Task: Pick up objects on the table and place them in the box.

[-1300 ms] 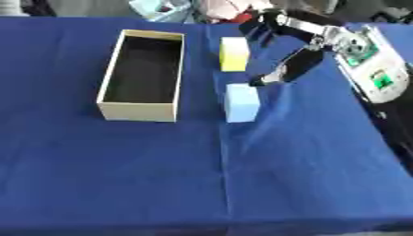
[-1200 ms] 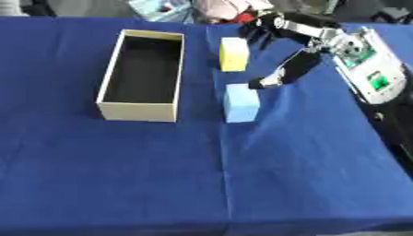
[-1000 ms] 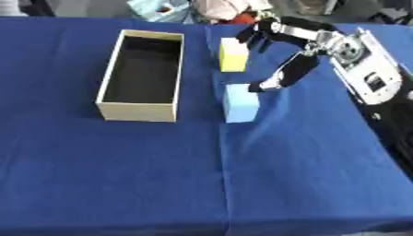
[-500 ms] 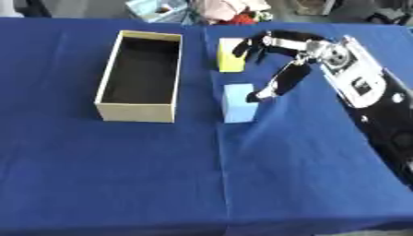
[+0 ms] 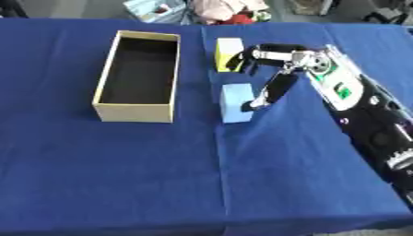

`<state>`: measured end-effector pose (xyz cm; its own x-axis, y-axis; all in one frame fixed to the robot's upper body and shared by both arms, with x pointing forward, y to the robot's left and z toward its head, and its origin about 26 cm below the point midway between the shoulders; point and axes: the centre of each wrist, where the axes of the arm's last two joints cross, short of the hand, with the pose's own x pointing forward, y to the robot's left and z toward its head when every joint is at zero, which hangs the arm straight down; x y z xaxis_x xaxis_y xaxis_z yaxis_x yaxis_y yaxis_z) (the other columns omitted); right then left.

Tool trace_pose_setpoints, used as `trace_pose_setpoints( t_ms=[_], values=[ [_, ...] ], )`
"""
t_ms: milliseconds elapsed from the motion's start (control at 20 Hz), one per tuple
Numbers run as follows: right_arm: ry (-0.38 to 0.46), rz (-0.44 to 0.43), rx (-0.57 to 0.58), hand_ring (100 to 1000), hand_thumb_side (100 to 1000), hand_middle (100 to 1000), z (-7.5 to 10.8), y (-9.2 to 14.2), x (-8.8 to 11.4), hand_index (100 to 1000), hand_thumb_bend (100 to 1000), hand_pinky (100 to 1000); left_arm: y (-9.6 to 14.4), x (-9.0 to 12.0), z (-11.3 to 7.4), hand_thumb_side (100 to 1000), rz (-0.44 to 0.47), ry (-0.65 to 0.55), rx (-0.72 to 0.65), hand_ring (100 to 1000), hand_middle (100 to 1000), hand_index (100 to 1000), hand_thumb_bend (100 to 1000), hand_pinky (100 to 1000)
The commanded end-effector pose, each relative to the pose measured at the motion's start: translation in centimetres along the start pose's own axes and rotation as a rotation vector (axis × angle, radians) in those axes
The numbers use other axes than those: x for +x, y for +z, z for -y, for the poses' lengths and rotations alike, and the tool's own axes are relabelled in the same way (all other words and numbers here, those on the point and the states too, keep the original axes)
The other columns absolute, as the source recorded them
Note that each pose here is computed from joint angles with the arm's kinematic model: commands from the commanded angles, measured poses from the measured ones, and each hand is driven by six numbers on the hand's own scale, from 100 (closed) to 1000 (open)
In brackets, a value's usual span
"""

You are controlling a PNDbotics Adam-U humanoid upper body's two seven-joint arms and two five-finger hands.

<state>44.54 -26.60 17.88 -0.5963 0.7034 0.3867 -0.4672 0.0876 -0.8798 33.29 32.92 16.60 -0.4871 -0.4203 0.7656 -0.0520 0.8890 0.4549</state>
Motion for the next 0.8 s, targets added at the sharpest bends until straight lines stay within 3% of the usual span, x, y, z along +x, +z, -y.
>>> trace_pose_setpoints(
  t_ms=[50, 800],
  values=[
    [0.026, -0.019, -0.013, 821, 190, 821, 1.0, 0.3, -0.2, 905, 560, 742, -0.5, 0.7, -0.6, 646, 0.023, -0.021, 0.005, 612, 624, 805, 928, 587],
    [0.041, -0.076, 0.008, 808, 180, 792, -0.6, -0.9, -1.6, 889, 551, 742, -0.4, 0.7, -0.4, 648, 0.024, -0.013, -0.002, 616, 633, 808, 912, 591]
  ],
)
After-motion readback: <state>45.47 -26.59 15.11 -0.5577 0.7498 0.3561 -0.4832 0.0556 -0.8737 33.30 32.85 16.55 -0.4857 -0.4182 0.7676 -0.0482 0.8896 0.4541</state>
